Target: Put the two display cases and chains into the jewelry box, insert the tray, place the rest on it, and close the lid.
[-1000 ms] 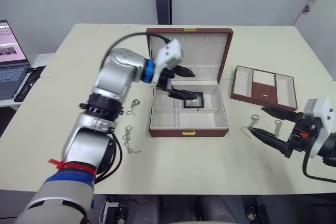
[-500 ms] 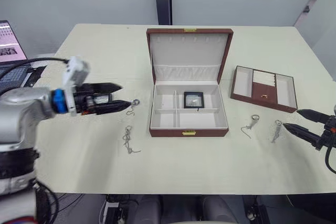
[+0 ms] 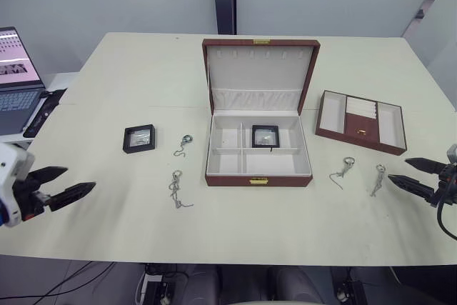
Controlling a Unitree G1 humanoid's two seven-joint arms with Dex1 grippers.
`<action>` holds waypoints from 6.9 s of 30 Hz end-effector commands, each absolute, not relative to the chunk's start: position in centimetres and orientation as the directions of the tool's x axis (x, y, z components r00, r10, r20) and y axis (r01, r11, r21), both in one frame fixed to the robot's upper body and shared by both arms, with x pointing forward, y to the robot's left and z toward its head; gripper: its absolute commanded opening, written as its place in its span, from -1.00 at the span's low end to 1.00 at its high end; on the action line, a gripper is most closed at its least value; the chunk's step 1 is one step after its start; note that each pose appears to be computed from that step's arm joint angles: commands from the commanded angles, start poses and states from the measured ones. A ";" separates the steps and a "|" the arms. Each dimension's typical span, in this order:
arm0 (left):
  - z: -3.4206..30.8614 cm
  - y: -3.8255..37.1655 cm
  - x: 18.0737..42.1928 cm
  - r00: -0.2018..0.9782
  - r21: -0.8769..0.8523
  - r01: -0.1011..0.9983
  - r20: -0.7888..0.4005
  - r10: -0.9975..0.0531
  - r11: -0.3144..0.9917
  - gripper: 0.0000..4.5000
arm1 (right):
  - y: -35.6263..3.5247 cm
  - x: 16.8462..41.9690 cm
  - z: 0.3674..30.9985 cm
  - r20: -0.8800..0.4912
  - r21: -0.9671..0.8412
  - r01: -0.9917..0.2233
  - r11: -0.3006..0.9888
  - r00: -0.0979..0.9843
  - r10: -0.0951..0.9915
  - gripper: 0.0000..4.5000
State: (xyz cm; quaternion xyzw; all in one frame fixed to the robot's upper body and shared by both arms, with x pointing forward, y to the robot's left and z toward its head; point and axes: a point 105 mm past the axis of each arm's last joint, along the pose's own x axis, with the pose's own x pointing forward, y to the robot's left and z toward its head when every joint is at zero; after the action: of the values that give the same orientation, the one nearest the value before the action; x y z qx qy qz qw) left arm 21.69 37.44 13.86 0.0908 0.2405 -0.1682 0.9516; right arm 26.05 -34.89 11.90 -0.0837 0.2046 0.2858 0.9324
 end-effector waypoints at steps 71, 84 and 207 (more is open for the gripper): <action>12.6 30.7 35.5 0.509 0.272 0.821 -0.747 -0.427 0.502 0.80 | -12.3 23.4 20.6 -0.134 -0.169 -0.927 0.336 0.359 0.924 1.00; 13.2 31.0 35.7 0.548 0.303 0.800 -0.722 -0.423 0.519 -0.91 | -12.0 23.6 20.5 -0.130 -0.170 -0.930 0.327 0.350 0.928 1.00; 19.9 26.5 29.7 0.618 0.010 0.746 -0.384 -0.687 0.665 0.99 | -31.6 22.9 15.5 -0.357 -0.114 -0.578 0.808 0.783 0.509 1.00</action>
State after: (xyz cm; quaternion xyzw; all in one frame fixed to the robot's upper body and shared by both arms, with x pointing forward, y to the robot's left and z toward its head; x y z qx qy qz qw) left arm 30.10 24.84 18.55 0.0672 0.1979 -0.4385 0.8741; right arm 22.75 -30.65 15.07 -0.0924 0.1570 0.2938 0.9384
